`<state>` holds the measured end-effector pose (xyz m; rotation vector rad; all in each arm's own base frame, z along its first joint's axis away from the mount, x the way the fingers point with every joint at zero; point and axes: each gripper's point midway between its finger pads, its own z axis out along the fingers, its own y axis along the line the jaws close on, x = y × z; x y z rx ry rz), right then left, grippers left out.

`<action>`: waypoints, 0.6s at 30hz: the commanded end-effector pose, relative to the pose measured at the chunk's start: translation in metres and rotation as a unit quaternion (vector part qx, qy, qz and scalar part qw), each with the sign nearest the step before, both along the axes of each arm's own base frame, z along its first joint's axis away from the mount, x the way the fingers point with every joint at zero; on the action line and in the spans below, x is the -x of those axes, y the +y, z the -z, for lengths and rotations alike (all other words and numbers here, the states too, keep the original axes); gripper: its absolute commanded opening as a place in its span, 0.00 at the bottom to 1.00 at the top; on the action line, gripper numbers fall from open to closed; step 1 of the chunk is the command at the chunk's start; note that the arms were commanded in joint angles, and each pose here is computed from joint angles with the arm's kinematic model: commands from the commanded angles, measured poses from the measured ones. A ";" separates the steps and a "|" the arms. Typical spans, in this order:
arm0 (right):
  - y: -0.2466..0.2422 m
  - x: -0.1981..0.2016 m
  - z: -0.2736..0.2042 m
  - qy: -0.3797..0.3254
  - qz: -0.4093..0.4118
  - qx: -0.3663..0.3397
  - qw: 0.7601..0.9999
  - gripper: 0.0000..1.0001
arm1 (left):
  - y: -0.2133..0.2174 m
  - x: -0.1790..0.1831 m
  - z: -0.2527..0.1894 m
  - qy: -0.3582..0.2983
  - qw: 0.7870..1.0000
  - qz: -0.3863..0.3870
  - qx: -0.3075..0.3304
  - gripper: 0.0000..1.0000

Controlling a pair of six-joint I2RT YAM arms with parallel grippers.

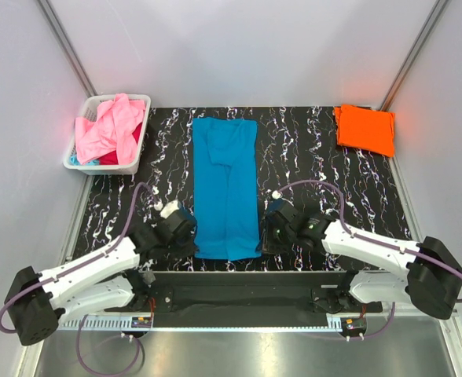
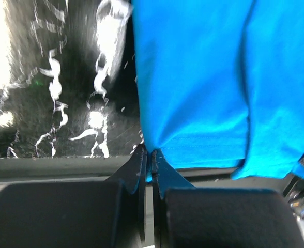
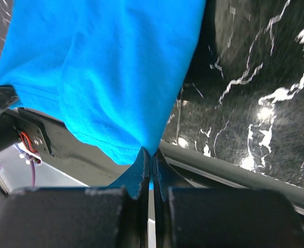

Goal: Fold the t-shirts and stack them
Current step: Fold the tshirt

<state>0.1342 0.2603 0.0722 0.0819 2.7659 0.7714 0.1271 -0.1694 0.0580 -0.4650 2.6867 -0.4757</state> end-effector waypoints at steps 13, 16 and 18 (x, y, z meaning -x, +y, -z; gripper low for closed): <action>-0.002 -0.103 -0.065 -0.171 0.001 0.096 0.981 0.00 | 0.005 -0.086 -0.060 -0.100 0.988 -0.041 -0.114 0.00; -0.010 -0.131 -0.066 -0.182 0.003 0.107 0.978 0.00 | 0.011 -0.110 -0.064 -0.107 0.985 -0.054 -0.122 0.00; -0.013 -0.147 -0.059 -0.180 0.003 0.117 0.977 0.00 | 0.011 -0.125 -0.062 -0.107 0.985 -0.050 -0.125 0.00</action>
